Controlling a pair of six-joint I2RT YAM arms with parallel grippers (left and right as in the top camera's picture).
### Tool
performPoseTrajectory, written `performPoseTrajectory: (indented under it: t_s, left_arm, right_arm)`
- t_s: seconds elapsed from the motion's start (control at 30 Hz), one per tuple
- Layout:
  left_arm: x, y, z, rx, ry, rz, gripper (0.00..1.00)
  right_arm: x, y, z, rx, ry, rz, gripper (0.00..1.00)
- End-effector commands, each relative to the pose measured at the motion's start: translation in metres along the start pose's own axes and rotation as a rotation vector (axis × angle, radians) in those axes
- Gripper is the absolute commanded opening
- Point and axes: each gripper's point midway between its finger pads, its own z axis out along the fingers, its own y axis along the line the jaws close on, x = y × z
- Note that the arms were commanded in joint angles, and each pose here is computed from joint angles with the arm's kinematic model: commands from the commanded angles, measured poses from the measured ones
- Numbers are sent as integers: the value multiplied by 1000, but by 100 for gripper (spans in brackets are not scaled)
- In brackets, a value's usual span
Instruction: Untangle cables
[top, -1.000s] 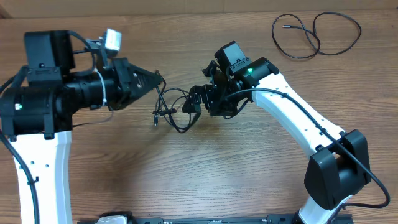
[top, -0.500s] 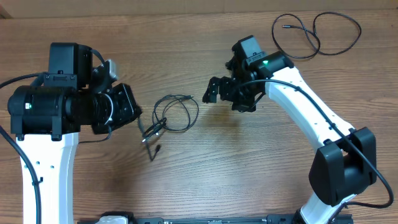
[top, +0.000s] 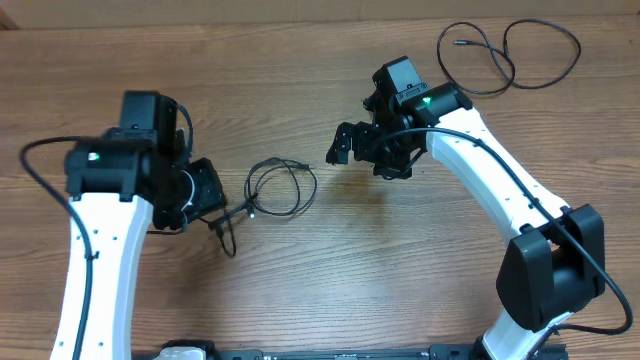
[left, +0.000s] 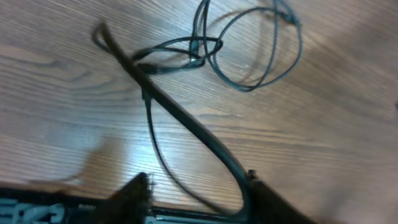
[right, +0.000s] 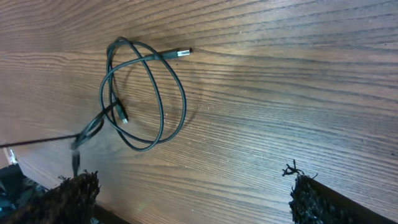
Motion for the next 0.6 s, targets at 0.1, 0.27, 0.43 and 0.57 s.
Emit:
performPoseTrajectory:
  t_s: [0.1,0.27,0.43,0.57]
  left_arm:
    - [-4,-5,21,33,10,61,76]
    - [-14,-9,30,36,3,106,100]
    - [-41,6,40,-63,-65,59,100]
    - [-49,0,52,-36,-54,21,100]
  right_arm:
    - [2,0,2,7,2,-1,100]
    - [1,0,2,7,1,-1,100]
    - [2,0,2,8,2,-1,100]
    - [3,-1,2,10,6,1,100]
